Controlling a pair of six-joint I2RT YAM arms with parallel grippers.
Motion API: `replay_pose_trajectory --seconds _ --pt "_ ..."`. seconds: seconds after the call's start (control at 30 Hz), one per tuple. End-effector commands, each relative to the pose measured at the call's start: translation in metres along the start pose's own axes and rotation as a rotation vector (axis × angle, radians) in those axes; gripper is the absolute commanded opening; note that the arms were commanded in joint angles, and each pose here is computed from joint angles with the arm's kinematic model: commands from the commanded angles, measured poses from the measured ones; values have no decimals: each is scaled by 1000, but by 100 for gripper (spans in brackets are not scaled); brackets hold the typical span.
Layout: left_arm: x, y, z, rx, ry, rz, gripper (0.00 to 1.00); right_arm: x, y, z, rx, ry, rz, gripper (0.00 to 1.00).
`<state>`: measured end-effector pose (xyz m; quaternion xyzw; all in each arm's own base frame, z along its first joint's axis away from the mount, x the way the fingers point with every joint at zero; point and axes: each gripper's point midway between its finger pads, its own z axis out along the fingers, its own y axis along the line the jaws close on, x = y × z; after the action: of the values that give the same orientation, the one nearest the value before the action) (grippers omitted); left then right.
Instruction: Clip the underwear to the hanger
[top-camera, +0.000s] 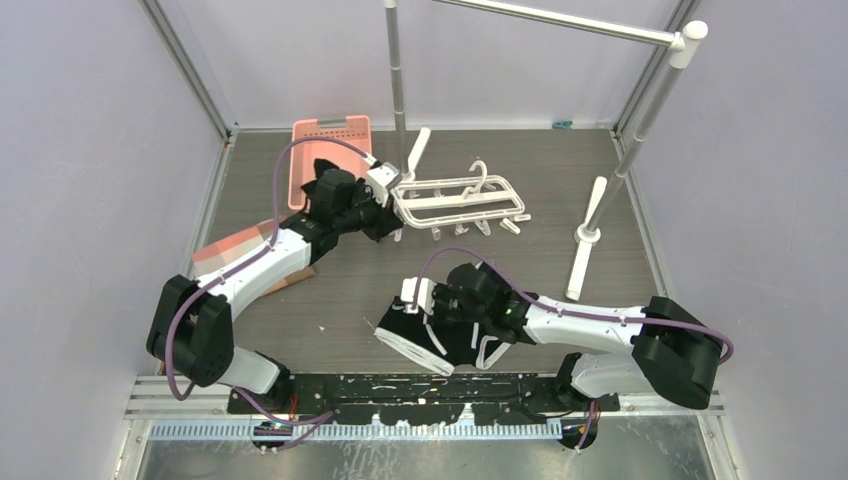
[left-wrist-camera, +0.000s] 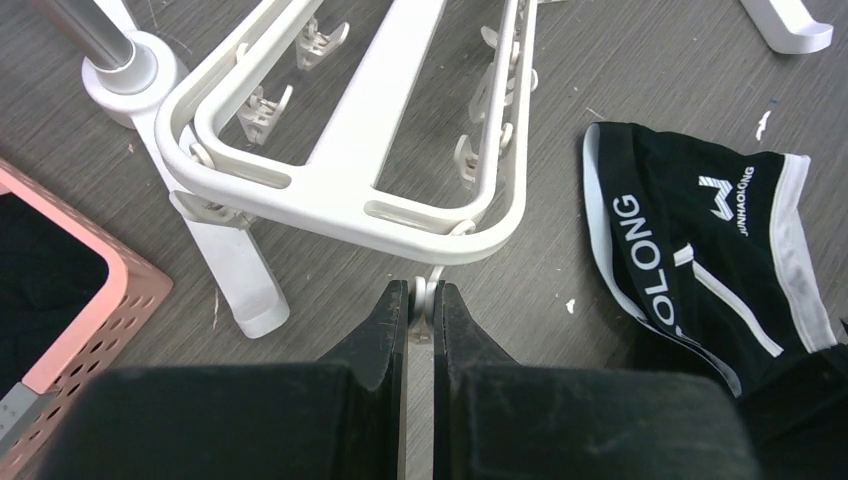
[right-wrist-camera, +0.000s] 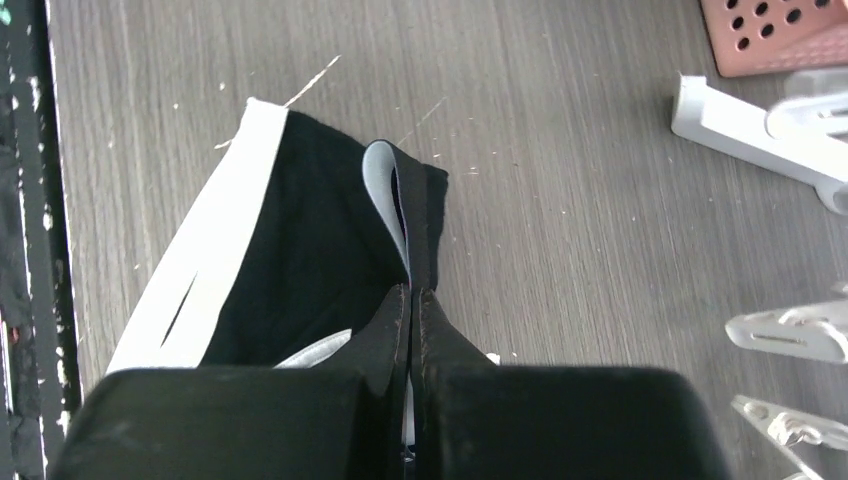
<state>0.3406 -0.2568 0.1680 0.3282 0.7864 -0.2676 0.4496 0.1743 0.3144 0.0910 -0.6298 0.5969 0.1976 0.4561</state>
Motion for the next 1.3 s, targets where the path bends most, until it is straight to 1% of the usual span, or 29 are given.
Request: replay_pose_trajectory --seconds 0.0,0.07,0.23,0.43,0.47,0.63,0.8,0.87,0.97,1.03,1.13,1.23,1.27 --pt "-38 -14 -16 41 -132 20 0 -31 -24 -5 61 -110 117 1" --pt "-41 -21 -22 68 -156 7 0 -29 -26 -6 59 -93 140 1" --pt "-44 -39 -32 136 -196 -31 0 -28 -20 -4 11 -109 162 1" --pt "-29 -52 -33 199 -211 -99 0 -35 -29 -12 15 -207 167 1" --pt "-34 -57 -40 210 -237 -95 0 -33 -32 -14 23 -221 170 1" --pt "-30 -68 -42 259 -276 -92 0 -33 -38 -24 37 -291 133 1" --pt "-27 -77 -39 300 -269 -90 0 -35 -41 -29 -3 -328 90 1" --pt "-27 -78 -39 302 -265 -88 0 -30 -37 -27 -46 -302 80 1" --pt "-27 -75 -41 274 -258 -68 0 -20 -20 -19 -165 -242 57 1" --pt "-27 -72 -44 253 -246 -41 0 -10 -7 -12 -227 -175 39 1" --pt "-27 -67 -50 215 -219 3 0 -3 8 1 -260 -79 -27 1" --pt "-24 -64 -54 196 -191 40 0 0 14 11 -277 -47 -42 1" --pt "-24 -64 -57 195 -185 52 0 2 14 14 -274 -36 -45 3"
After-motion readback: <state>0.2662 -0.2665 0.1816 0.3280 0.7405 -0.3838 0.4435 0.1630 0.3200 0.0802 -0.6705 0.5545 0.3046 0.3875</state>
